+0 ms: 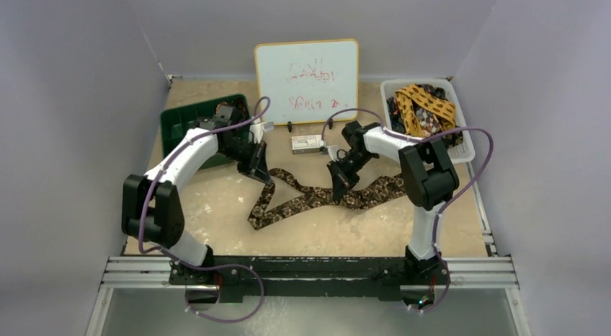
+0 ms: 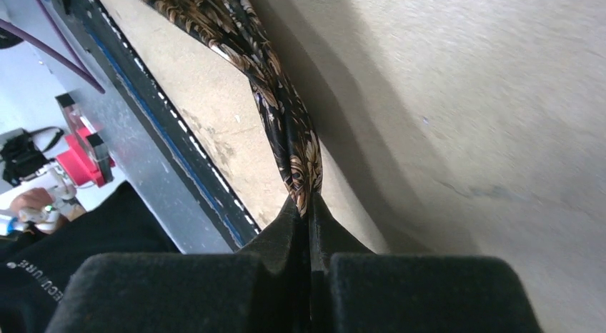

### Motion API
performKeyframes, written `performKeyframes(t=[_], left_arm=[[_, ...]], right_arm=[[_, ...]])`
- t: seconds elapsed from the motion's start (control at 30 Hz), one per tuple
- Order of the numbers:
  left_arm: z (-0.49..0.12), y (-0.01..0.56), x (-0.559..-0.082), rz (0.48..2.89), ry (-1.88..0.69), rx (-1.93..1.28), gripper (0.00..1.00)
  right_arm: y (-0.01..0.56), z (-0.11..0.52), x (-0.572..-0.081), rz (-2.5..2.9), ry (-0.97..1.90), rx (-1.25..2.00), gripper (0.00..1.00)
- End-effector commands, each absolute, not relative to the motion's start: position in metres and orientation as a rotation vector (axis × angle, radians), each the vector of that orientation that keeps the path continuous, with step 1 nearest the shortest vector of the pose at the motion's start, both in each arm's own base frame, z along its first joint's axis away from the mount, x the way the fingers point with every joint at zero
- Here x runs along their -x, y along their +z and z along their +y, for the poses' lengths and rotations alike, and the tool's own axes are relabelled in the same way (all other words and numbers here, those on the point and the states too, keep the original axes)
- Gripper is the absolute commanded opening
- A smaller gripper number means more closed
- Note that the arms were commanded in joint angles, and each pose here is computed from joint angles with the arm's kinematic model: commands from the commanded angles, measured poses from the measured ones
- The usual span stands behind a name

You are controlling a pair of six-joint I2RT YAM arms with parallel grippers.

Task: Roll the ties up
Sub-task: Flatten out the tie at the center of the board.

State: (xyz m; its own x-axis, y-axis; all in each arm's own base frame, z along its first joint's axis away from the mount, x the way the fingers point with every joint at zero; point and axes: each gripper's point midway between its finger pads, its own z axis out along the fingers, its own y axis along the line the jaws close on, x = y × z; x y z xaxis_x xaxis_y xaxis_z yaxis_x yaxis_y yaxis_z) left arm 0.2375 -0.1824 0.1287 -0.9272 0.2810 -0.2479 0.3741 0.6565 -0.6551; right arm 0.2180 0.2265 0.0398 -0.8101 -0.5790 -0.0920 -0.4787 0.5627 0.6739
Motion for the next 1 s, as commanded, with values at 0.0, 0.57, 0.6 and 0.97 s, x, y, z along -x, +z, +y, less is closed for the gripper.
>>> performKeyframes(t=[0.0,0.57,0.6,0.97], left_arm=[[-0.198,0.184,-0.216,2.636,-1.371,-0.595,0.00],[-0.202,0.088,-0.186,3.176,-1.076,-0.543,0.00],[-0.199,0.083,-0.186,3.206,-1.035,-0.539,0.00],[-0.137,0.034,-0.183,3.456,-0.326,-0.420,0.13]], right_arm=[[0.065,0.210,-0.220,-2.659,-1.140,-0.824,0.00],[0.075,0.191,-0.256,-2.841,-1.053,-0.660,0.00],[0.073,0.191,-0.255,-2.844,-1.051,-0.652,0.00],[0.073,0.182,-0.261,-2.942,-0.960,-0.626,0.28]])
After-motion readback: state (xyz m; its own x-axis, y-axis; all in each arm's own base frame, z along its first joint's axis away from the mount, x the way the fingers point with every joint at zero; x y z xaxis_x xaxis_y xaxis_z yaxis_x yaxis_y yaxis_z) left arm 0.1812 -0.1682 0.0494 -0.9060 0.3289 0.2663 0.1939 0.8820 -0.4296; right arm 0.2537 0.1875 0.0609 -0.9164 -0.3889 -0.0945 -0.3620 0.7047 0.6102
